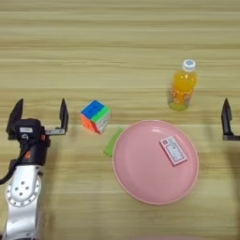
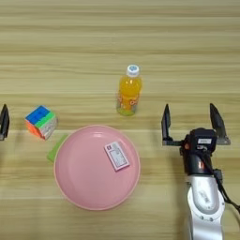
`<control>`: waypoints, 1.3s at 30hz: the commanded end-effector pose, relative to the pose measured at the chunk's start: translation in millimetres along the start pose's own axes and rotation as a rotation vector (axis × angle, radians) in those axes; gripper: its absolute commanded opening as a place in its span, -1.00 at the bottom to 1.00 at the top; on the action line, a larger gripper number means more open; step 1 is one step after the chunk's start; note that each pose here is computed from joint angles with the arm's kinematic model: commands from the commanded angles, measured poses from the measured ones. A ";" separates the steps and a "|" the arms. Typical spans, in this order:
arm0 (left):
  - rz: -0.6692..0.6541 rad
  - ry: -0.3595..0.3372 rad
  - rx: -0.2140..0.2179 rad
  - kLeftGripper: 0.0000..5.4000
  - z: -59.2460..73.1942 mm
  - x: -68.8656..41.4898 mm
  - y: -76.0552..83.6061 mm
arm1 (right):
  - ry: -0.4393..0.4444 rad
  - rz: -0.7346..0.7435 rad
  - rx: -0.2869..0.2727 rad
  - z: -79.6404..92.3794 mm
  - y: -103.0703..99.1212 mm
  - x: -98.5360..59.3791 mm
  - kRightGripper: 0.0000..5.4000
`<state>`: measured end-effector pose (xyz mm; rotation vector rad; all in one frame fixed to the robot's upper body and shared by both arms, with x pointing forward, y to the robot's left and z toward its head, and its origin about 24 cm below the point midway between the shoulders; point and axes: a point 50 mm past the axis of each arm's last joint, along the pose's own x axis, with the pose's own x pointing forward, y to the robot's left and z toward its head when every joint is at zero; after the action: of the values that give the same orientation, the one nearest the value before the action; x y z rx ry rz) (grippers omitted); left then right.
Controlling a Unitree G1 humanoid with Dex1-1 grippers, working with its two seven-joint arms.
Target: Move the objects on the table
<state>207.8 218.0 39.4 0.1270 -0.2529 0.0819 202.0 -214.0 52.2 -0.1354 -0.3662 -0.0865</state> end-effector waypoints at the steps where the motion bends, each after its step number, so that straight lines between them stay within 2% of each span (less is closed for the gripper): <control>1: -0.022 0.011 0.012 0.99 0.2 -6.6 1.9 | 0.017 0.012 0.040 -4.3 2.8 -7.9 1.00; 3: -0.020 0.016 0.014 0.99 0.9 -8.0 4.2 | 0.023 0.002 0.053 -4.1 0.4 -6.8 1.00; 6: -0.022 0.018 0.021 0.99 1.7 -10.3 7.7 | 0.018 0.006 0.038 -2.9 -3.8 -5.9 1.00; 15: -0.039 0.004 -0.040 0.99 1.8 -4.9 6.8 | 0.009 0.066 0.065 -4.7 -1.2 -2.0 1.00; 28: -0.047 -0.008 -0.006 0.99 -1.2 3.4 4.1 | 0.009 0.056 0.078 -9.2 -0.2 7.1 1.00; 39: -0.022 -0.017 -0.006 0.99 -0.8 5.9 4.4 | 0.007 0.050 0.073 -9.5 -2.0 9.3 1.00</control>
<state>211.4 222.2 39.7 0.1124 -0.2651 0.0588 211.7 -215.4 46.7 -0.0696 -0.3601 -0.0188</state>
